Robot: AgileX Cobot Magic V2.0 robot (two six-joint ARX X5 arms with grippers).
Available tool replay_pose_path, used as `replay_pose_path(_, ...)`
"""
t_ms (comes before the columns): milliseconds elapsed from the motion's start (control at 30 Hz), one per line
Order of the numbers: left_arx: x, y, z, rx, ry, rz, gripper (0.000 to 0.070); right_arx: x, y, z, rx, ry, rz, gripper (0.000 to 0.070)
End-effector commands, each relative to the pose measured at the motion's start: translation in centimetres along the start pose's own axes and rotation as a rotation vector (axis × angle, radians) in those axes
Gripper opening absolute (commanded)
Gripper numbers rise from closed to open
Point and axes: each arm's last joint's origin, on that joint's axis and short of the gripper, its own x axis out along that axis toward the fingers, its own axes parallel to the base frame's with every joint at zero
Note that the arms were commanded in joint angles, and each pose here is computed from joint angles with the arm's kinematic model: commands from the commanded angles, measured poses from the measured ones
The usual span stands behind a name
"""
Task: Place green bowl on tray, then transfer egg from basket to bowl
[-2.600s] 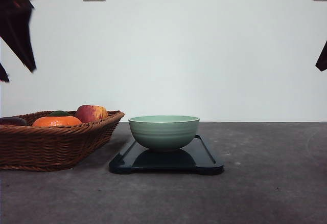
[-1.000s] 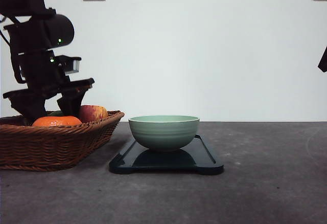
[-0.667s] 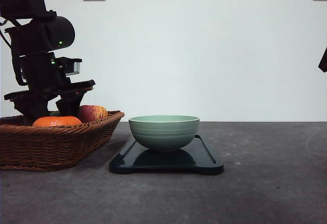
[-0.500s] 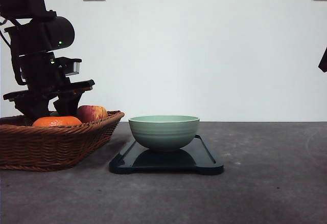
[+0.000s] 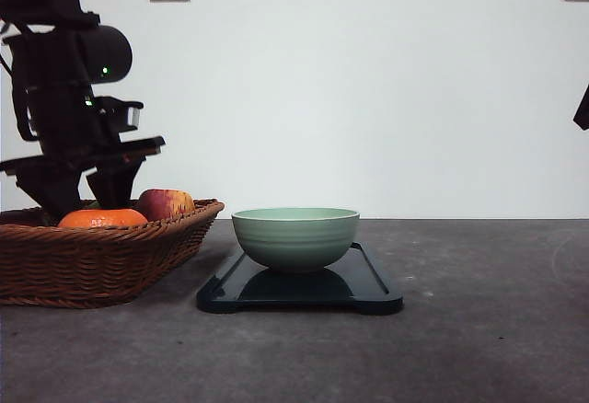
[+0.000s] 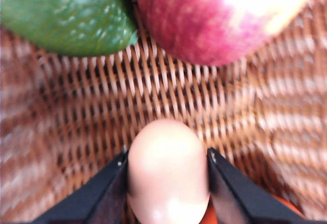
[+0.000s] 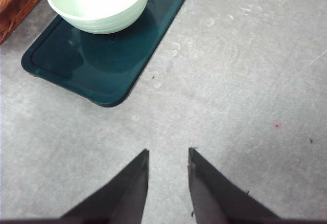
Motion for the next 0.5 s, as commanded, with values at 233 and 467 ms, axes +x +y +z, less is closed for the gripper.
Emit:
replay_pose_path(233, -6.2, -0.8, 0.9, 0.033, -0.148, -0.006, 0.0142, 0.1, 0.1, 0.1, 0.009, -0.004, 0.000, 0.0149)
replay_pose_path(467, -10.5, -2.7, 1.0, 0.107, -0.264, -0.112, 0.0142, 0.1, 0.1, 0.1, 0.009, -0.004, 0.000, 0.0149)
